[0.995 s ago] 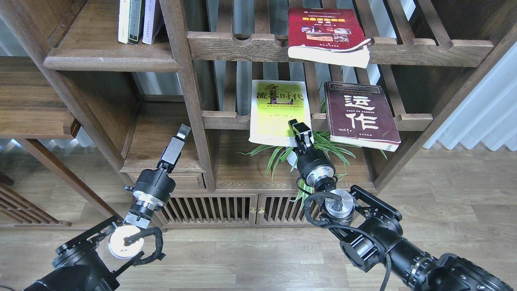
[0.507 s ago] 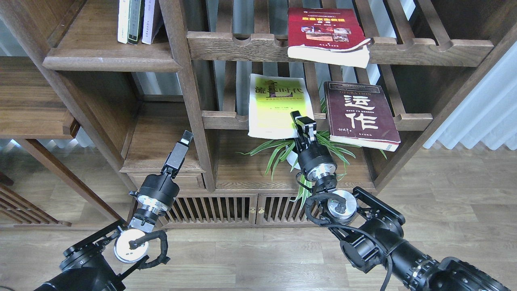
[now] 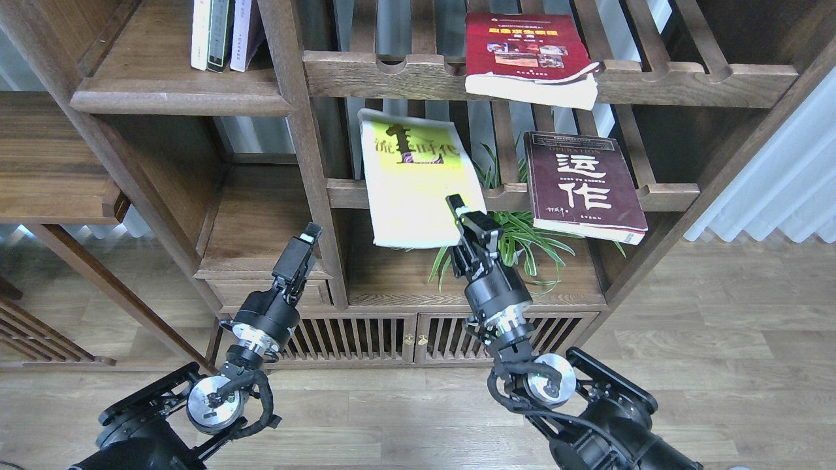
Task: Organize books on shelf
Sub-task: 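Tip the yellow-green book off the shelf toward the left gripper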
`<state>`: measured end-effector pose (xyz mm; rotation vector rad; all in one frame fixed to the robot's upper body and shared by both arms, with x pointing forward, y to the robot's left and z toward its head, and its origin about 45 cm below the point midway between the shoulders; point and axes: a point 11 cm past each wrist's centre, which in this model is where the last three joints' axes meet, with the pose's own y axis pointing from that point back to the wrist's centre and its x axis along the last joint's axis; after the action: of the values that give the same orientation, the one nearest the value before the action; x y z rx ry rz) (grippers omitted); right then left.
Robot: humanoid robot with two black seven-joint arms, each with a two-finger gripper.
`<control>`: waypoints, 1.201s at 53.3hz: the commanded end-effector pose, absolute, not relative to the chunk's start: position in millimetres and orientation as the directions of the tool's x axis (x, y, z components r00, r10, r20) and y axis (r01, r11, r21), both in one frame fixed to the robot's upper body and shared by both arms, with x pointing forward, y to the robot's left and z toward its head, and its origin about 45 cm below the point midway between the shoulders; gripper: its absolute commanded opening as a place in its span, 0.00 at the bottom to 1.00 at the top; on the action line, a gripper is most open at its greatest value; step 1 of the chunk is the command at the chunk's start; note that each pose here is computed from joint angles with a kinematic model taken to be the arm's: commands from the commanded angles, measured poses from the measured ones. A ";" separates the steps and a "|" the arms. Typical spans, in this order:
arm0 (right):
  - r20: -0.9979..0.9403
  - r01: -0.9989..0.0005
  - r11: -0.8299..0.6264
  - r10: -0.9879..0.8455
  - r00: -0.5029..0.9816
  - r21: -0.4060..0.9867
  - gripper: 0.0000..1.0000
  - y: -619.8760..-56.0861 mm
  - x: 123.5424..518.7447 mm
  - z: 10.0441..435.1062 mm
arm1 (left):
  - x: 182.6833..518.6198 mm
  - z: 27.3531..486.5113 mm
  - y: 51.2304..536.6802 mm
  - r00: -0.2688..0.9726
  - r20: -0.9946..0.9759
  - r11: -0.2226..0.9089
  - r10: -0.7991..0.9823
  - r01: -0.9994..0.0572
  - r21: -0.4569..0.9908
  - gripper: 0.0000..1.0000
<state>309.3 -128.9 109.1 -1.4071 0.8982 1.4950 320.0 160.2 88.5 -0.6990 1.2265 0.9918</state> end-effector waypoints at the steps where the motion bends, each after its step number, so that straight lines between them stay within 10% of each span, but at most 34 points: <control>1: -0.996 -0.932 -0.359 0.093 0.009 -0.042 0.05 -138.0 306.1 103.7 | 318.2 90.5 168.9 0.030 -0.971 0.461 0.238 -0.883 0.086 0.98; 64: -0.994 -0.813 -0.583 0.085 -0.072 0.009 0.08 -94.9 245.1 84.2 | 285.3 106.0 197.6 -0.033 -0.975 0.583 0.222 -0.796 0.160 0.98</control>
<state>249.1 -97.5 85.7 -1.5171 0.8039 1.7218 285.5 202.5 105.6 -0.5371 1.3642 0.8945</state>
